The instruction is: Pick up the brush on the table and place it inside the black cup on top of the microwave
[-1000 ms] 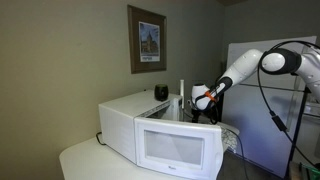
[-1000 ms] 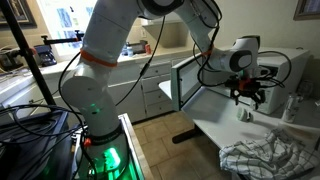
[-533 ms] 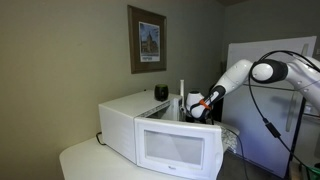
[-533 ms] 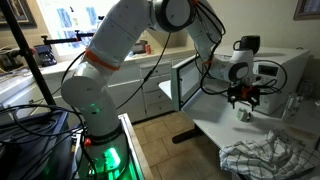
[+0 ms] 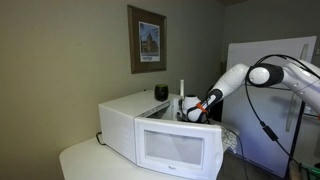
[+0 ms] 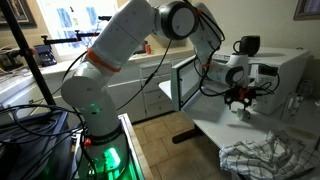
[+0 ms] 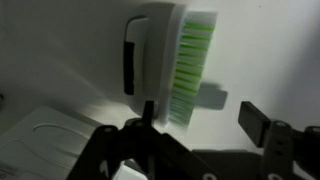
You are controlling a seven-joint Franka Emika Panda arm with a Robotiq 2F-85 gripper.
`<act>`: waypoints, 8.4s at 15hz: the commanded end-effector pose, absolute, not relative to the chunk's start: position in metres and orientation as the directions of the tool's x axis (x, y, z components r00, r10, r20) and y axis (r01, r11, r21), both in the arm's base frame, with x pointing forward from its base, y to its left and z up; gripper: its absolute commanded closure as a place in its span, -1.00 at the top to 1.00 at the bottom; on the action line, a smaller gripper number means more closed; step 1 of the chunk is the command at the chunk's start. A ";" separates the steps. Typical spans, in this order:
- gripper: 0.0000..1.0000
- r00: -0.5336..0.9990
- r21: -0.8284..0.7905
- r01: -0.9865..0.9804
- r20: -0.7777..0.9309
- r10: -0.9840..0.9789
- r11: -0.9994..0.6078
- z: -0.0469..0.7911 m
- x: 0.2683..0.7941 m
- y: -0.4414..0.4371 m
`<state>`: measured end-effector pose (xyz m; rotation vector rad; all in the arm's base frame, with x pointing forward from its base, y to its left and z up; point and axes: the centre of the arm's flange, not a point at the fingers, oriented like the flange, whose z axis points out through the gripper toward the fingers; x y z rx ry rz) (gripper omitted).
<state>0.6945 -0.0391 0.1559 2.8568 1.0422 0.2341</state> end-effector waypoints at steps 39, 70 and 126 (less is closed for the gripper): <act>-0.36 0.358 0.537 0.333 0.688 0.631 -0.775 0.479 0.524 0.032; -0.84 -0.017 0.221 0.057 0.975 0.221 -0.974 0.548 0.688 0.036; 1.00 0.372 0.263 0.226 0.867 0.332 -0.938 0.526 0.710 0.074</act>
